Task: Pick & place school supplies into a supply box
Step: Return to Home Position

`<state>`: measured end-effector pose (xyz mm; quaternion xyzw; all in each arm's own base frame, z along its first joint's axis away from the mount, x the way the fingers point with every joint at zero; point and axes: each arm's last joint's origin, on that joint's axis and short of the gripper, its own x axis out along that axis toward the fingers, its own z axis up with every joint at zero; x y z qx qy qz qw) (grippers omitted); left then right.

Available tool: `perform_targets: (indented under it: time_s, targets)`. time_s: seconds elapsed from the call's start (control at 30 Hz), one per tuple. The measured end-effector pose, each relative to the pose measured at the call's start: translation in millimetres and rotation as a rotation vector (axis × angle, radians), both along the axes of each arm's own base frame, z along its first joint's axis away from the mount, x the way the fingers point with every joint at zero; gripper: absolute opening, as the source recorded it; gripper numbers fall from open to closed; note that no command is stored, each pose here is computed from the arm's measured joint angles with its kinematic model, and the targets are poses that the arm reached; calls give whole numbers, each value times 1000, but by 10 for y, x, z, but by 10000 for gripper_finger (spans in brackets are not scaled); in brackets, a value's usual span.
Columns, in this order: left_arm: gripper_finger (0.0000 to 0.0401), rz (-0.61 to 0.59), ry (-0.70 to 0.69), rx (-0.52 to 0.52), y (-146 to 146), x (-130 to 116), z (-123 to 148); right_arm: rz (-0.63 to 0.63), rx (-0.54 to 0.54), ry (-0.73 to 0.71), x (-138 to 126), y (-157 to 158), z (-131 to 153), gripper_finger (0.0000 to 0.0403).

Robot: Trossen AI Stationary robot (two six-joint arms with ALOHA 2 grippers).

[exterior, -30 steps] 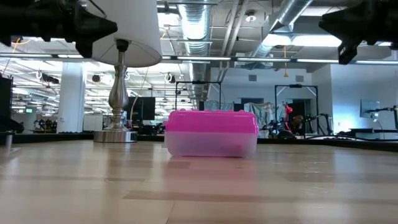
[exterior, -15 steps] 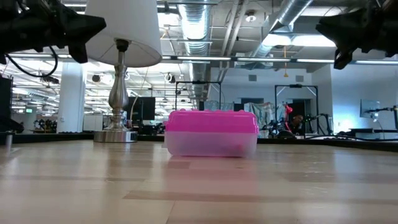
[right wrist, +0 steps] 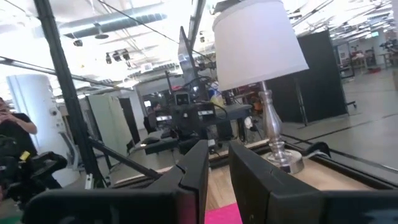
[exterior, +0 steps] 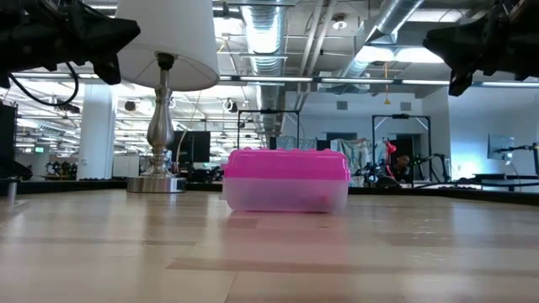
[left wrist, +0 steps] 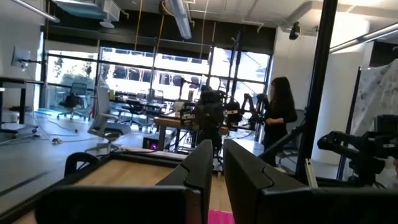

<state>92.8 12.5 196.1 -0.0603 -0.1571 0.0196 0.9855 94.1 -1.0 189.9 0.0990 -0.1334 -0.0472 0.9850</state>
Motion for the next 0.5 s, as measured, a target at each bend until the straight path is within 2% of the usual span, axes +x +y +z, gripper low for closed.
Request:
perform_targets:
  time_s: [0.5]
  targets:
    - [34,-19,-40,-24,-68,-3,31,-13,-4,-17,-5,11,17,58]
